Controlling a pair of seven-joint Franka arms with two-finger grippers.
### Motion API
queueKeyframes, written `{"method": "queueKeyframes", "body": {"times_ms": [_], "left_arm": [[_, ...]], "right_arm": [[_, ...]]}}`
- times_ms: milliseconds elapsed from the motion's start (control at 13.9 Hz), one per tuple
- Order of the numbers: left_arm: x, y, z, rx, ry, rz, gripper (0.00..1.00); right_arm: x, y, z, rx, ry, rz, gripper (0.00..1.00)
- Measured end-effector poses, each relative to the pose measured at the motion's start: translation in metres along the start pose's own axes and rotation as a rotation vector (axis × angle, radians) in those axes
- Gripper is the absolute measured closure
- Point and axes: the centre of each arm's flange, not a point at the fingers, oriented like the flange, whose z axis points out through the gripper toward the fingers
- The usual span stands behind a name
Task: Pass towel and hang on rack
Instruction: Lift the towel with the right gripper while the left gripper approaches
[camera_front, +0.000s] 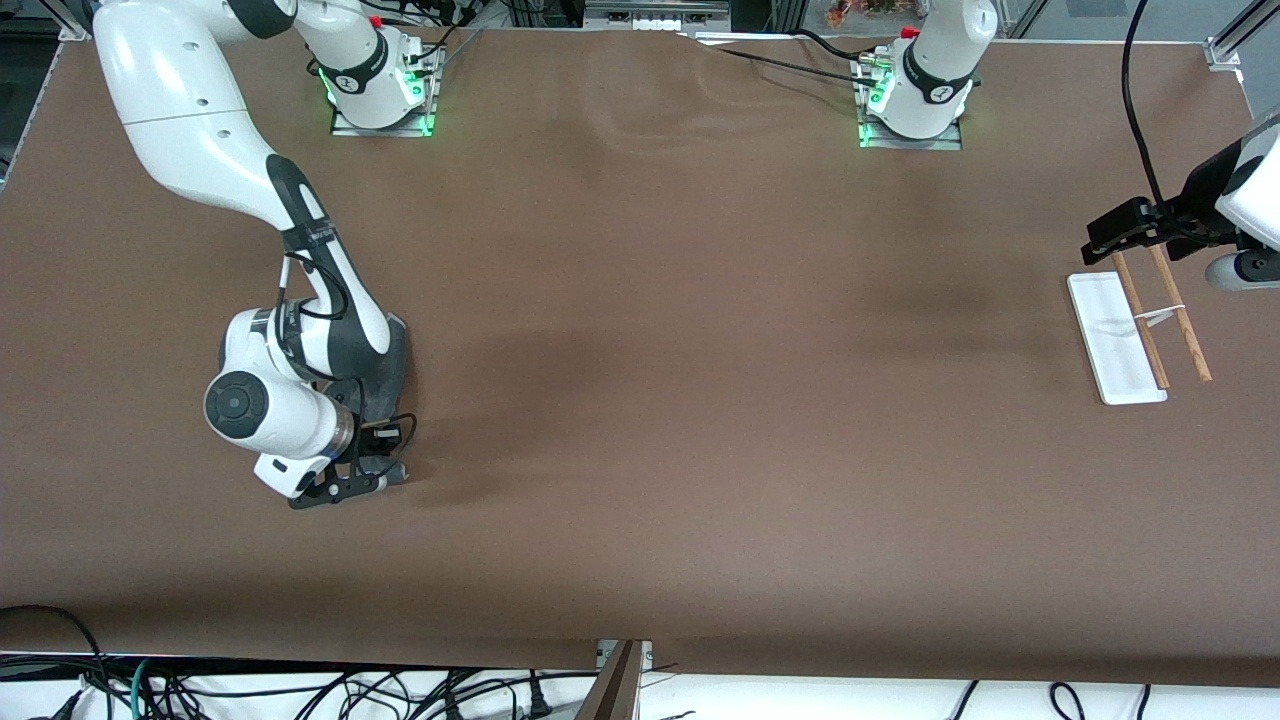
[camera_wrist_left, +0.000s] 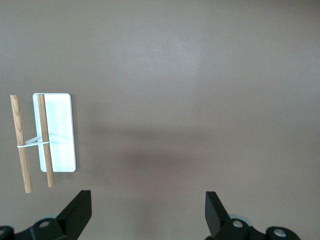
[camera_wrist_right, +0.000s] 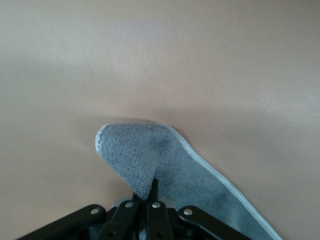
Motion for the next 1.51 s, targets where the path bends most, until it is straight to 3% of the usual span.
{"method": "queueKeyframes", "body": {"times_ms": [288,576,936,1153,1513], "left_arm": [[0.000,0.000,0.000,0.000,0.000,0.000,0.00],[0.000,0.000,0.000,0.000,0.000,0.000,0.00],[0.008,0.003,0.013,0.002,-0.022,0.006,0.00],[0.019,0.005,0.031,0.004,-0.054,0.008,0.00],[0.048,-0.002,0.098,0.010,-0.183,0.002,0.00]], "right_arm": [[0.015,-0.013,-0.091,-0.001,0.009,0.030,0.97],[0.024,-0.116,-0.156,0.012,0.029,0.206,0.97],[0.003,-0.294,-0.202,0.071,0.107,0.458,0.97],[-0.014,-0.358,-0.217,0.120,0.143,0.538,0.97],[-0.039,-0.441,-0.216,0.222,0.202,0.592,0.97]]}}
